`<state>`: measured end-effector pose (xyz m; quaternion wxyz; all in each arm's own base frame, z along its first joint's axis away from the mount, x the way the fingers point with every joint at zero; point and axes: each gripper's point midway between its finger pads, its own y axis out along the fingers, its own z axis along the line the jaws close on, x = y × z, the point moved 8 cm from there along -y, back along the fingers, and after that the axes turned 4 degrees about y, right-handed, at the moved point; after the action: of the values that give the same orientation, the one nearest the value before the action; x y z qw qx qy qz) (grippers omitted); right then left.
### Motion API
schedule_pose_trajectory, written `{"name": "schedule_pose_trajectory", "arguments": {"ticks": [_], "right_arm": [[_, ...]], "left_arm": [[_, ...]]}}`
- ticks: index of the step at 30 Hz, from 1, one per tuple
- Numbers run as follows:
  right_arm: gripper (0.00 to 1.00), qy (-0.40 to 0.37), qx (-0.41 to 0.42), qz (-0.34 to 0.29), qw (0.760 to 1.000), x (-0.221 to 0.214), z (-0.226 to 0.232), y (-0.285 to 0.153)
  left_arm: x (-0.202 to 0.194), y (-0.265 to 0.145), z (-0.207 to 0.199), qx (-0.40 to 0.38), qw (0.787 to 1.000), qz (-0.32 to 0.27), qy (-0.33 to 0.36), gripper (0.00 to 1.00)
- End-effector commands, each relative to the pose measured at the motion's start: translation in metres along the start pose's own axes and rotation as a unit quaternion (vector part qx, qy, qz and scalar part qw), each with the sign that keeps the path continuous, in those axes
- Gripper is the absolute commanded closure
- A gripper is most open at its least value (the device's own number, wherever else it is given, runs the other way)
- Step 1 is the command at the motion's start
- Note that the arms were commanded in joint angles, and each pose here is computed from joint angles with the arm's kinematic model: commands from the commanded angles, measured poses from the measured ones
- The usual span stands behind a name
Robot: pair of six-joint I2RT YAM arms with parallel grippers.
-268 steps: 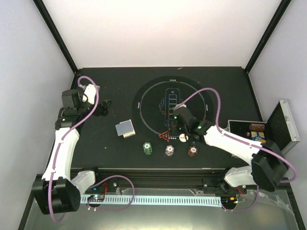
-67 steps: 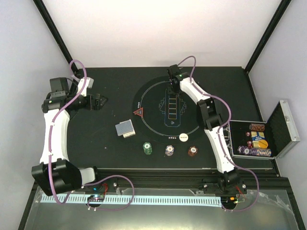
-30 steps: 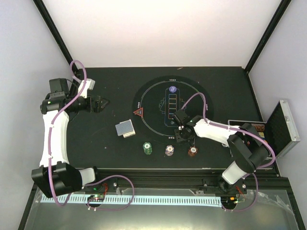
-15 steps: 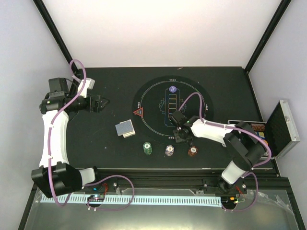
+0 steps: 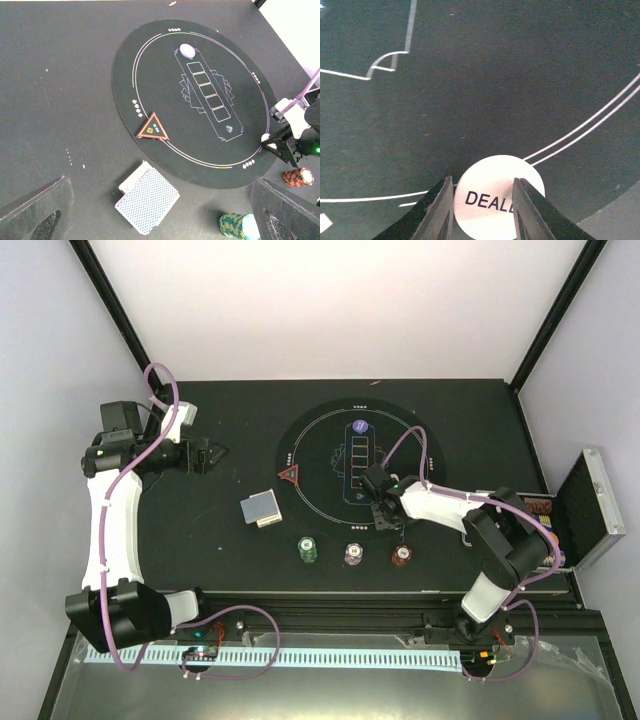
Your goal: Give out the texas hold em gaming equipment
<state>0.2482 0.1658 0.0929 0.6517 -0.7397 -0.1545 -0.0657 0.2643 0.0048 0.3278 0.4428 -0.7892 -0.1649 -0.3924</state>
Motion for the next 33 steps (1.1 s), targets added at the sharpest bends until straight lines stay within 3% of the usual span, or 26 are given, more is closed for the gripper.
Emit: {"name": "schedule_pose_trajectory", "arguments": {"ticks": [1,8,14,25,33], "right_arm": [[0.65,0.007,-0.057,0.006,0.998,0.005,-0.022,0.006],[0.65,0.015,-0.030,-0.002,0.999,0.026,-0.024,-0.001],[0.60,-0.006,0.012,-0.038,0.999,0.037,-0.002,-0.039],[0.18,-0.103,0.186,-0.080,0.974,0.010,0.098,-0.141],[0.12,-0.182,0.197,-0.046,0.962,-0.024,0.155,-0.150]], "left_arm": [[0.008,-0.008,-0.005,-0.003,1.000,-0.012,0.008,0.01],[0.008,-0.007,-0.004,-0.006,1.000,-0.011,0.006,0.01],[0.007,-0.006,-0.003,-0.006,1.000,-0.010,0.005,0.01],[0.004,-0.006,-0.002,-0.002,1.000,0.000,0.004,0.01],[0.005,-0.008,0.004,0.037,0.999,0.008,0.006,0.01]]}}
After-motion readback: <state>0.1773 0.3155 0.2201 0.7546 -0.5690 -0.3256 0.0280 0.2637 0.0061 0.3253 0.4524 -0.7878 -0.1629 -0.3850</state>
